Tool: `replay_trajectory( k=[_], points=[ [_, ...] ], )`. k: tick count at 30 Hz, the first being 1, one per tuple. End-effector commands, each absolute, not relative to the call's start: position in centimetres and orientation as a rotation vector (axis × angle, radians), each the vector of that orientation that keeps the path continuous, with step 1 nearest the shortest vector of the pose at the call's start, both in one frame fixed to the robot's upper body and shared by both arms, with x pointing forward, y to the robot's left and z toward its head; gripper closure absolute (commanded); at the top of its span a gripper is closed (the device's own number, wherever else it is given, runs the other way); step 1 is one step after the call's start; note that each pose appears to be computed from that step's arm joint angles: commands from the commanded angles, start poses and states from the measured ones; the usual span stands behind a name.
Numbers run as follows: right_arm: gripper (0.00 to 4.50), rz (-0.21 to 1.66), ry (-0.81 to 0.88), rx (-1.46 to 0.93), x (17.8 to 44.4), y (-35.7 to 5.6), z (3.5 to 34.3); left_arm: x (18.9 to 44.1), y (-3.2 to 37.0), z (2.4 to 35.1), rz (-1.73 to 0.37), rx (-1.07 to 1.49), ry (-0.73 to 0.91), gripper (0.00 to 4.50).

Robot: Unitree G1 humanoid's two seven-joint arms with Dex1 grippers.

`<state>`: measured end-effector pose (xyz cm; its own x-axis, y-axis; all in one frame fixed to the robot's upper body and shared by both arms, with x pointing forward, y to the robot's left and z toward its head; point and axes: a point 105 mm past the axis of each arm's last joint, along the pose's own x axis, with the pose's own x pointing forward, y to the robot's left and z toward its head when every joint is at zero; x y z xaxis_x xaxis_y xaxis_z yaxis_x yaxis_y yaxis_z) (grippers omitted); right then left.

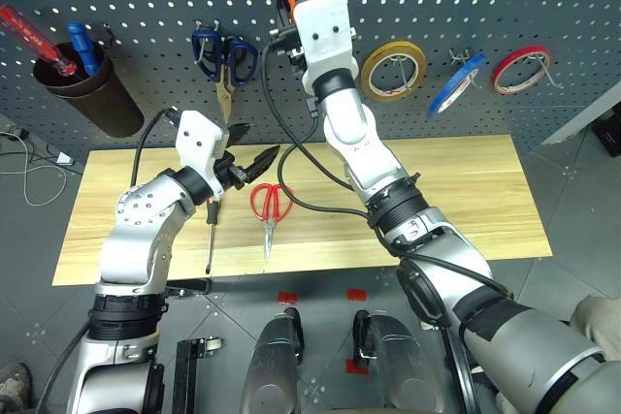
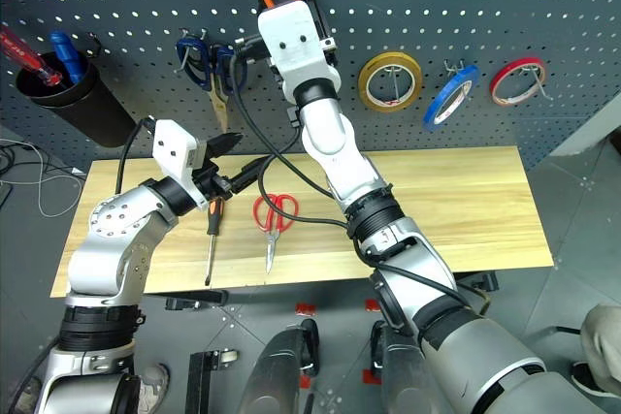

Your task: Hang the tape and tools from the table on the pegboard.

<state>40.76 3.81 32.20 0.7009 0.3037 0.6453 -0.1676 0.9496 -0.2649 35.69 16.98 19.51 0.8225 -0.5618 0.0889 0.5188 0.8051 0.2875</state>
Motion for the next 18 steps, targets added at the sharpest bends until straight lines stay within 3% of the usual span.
replay_trajectory(
  k=[1,7,12,16,18],
  points=[
    [1.78,0.252,-0.846,-0.161,39.6,3.8,34.2,35.7,16.7,20.6,-0.563,0.286,-0.238,1.07],
    [1.78,0.297,-0.701,-0.089,40.6,3.9,31.3,35.6,16.5,18.9,-0.569,0.272,-0.189,1.07],
    [0.11,0.308,-0.654,-0.041,40.5,3.2,29.8,35.3,16.4,16.8,-0.570,0.259,-0.109,1.07],
    [0.05,0.343,-0.589,-0.045,40.0,2.7,28.5,35.2,16.1,15.5,-0.553,0.243,-0.059,1.07],
    [0.00,0.396,-0.538,-0.038,39.0,2.4,27.5,34.8,16.4,14.3,-0.533,0.242,-0.009,0.73]
  ],
)
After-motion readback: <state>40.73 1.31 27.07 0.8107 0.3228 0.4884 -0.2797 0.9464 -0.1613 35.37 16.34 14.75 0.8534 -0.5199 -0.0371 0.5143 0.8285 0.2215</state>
